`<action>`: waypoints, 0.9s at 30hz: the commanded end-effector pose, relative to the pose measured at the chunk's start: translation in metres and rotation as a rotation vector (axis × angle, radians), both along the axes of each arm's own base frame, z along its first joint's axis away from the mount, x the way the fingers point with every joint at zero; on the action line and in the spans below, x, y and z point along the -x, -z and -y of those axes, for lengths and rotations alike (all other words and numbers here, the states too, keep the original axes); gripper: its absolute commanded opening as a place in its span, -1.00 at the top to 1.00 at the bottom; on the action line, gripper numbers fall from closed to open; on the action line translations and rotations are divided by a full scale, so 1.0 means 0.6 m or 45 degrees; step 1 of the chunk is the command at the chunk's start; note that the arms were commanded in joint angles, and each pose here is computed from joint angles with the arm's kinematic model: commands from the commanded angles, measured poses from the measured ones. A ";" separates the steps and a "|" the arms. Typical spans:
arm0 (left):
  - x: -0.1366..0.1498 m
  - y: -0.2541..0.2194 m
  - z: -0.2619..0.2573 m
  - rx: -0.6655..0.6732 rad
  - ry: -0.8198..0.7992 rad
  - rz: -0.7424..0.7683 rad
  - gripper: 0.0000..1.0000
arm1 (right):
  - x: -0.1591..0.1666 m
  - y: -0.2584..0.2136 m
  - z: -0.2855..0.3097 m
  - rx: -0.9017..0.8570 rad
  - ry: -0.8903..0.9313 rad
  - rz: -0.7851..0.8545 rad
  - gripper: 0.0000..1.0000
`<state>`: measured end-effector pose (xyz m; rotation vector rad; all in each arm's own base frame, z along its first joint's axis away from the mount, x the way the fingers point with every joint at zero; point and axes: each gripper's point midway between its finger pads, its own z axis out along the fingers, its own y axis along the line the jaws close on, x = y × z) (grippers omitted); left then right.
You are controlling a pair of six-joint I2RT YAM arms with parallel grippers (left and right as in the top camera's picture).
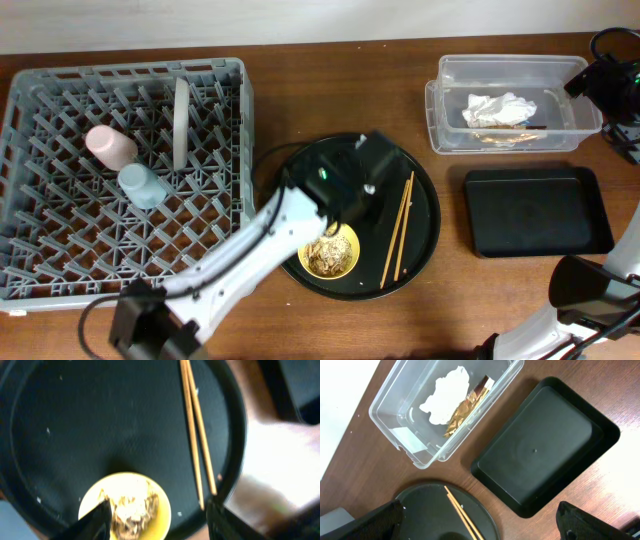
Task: Sort waste into correct bins and load items into the dishwasher rack
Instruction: 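Move the left gripper back over the tray to the chopsticks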
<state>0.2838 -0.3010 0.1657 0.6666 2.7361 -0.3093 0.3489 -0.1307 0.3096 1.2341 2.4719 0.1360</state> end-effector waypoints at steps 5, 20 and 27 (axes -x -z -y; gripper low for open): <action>-0.035 0.051 0.086 0.037 0.178 -0.048 -0.28 | 0.004 0.001 0.005 0.009 0.017 -0.012 -0.97; -0.067 0.217 0.118 -0.216 0.031 0.043 0.16 | 0.004 0.001 0.005 0.009 0.017 -0.012 -0.97; -0.053 0.222 0.133 -0.191 -0.016 0.032 0.26 | 0.004 0.001 0.005 0.009 0.017 -0.012 -0.97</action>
